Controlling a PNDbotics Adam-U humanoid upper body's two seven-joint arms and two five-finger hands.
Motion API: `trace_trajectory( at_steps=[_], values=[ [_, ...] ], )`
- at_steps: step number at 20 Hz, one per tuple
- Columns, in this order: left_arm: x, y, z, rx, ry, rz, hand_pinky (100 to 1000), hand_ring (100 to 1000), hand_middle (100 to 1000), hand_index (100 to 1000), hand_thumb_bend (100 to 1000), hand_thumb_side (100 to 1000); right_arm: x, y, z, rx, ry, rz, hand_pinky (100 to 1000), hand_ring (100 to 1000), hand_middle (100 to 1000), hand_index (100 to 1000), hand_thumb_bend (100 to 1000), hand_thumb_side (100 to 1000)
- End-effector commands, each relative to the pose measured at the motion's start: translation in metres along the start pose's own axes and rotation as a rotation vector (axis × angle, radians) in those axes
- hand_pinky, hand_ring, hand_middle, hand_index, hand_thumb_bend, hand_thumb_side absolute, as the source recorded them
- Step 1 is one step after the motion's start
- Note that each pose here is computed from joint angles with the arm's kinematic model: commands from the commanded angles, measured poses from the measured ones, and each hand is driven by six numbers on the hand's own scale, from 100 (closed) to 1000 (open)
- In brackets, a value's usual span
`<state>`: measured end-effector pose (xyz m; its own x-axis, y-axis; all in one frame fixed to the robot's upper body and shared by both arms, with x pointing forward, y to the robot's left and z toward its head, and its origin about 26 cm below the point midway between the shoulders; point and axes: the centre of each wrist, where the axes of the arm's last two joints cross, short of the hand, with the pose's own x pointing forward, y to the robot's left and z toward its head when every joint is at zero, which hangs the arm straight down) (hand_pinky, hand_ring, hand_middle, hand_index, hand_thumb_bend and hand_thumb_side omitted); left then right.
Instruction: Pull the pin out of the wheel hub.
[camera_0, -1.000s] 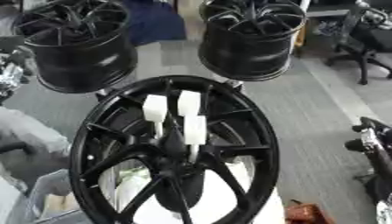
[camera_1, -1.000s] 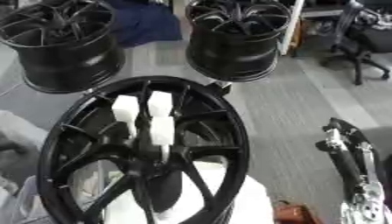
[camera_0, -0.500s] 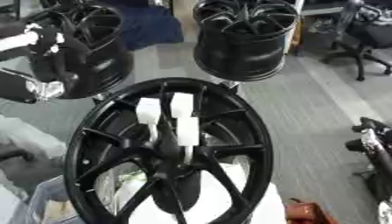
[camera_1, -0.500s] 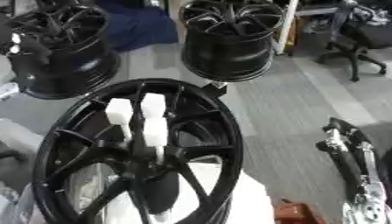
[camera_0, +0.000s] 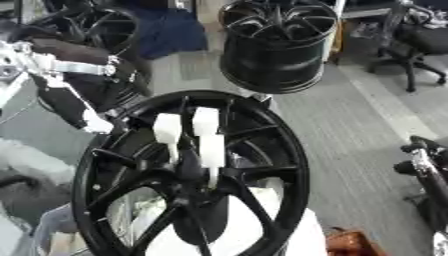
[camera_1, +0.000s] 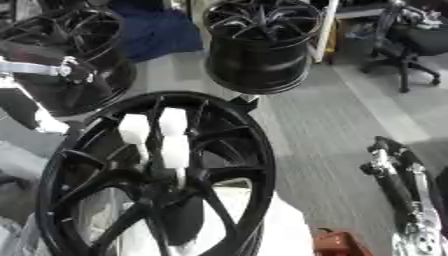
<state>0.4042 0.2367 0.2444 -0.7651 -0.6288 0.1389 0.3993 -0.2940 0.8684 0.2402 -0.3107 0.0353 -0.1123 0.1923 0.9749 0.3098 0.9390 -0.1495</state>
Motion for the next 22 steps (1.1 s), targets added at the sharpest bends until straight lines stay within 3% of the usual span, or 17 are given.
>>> trace_trajectory(
  at_steps=[1,14,22],
  values=[
    [-0.001,0.009,-0.008,-0.011,-0.002,-0.054,560,495,850,889,325,368,0.006,-0.002,-0.003,0.012,-0.025,0.012,604,508,646,782,100,555],
    [-0.003,-0.004,-0.038,-0.055,-0.009,-0.039,523,475,855,901,299,387,0.006,-0.001,-0.004,0.016,-0.028,0.006,604,508,646,781,100,556],
    [-0.003,-0.013,-0.05,-0.047,0.015,-0.032,488,445,808,880,272,333,0.006,-0.001,-0.004,0.014,-0.028,0.004,604,508,646,781,100,557]
  ],
)
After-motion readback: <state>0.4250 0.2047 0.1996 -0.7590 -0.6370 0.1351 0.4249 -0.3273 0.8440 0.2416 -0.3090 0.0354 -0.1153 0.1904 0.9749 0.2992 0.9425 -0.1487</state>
